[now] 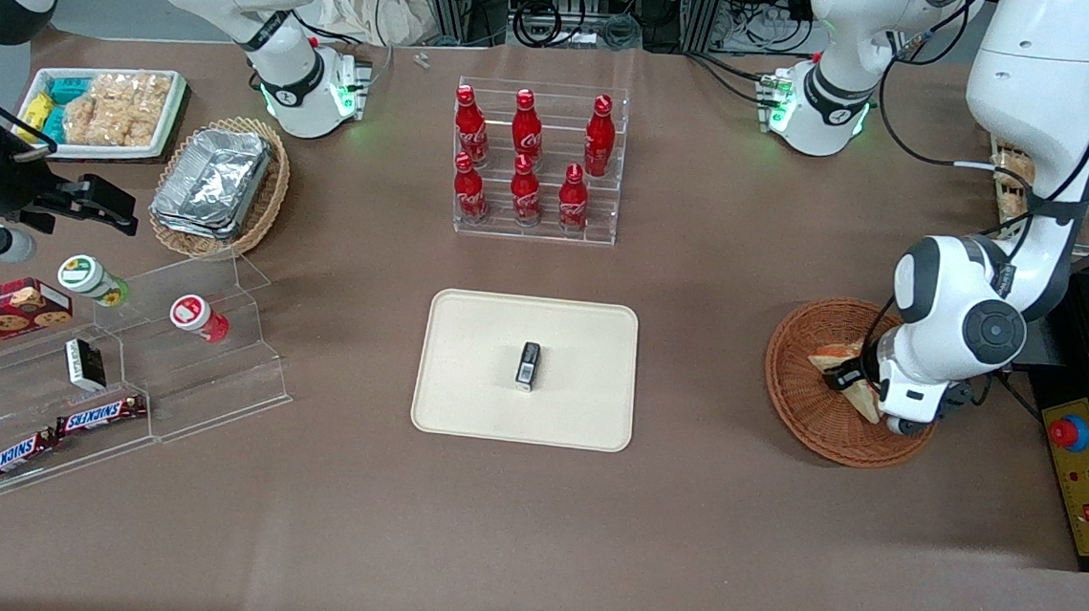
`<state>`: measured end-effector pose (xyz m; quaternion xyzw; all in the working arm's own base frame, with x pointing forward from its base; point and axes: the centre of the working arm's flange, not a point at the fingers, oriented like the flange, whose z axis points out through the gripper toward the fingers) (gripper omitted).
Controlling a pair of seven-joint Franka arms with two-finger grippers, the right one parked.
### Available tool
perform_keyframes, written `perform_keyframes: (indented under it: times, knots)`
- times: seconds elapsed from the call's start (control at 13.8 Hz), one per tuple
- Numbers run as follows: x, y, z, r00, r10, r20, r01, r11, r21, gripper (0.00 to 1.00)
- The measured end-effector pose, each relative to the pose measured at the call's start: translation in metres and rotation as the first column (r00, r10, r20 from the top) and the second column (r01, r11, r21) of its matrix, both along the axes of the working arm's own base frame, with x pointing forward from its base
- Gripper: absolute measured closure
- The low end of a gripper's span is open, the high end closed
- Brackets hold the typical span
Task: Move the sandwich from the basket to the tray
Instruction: 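Lower the left gripper and grasp the wrapped sandwich in the basket, then lift the sandwich and carry it with the left gripper over the cream tray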
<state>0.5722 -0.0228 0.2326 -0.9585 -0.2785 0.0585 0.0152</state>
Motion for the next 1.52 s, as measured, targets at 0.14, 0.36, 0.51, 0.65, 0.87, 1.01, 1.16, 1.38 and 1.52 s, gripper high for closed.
perform_keyframes:
  times: [0.14,0.36,0.51,0.65,0.87,1.01,1.16,1.38,1.52]
  knots:
    - [0.008,-0.001,0.016,1.000,0.008,0.006,-0.008,1.000,0.000,0.56]
    - [0.035,-0.022,0.090,0.999,0.002,-0.038,-0.002,1.000,-0.003,0.66]
    - [0.048,-0.064,0.144,1.000,-0.022,-0.021,0.022,1.000,-0.015,0.70]
    - [0.046,-0.128,0.169,0.998,-0.059,0.011,0.060,0.998,-0.036,0.80]
    - [0.028,-0.227,0.163,0.987,-0.161,0.011,0.161,0.984,-0.074,0.80]
    - [0.018,-0.283,0.147,0.971,-0.236,0.038,0.239,0.966,-0.103,0.80]
    - [0.007,-0.334,0.119,0.951,-0.297,0.085,0.307,0.943,-0.129,0.80]
    - [-0.013,-0.383,0.066,0.915,-0.390,0.106,0.400,0.910,-0.111,0.83]
    - [-0.020,-0.398,0.033,0.893,-0.433,0.120,0.444,0.891,-0.089,0.83]
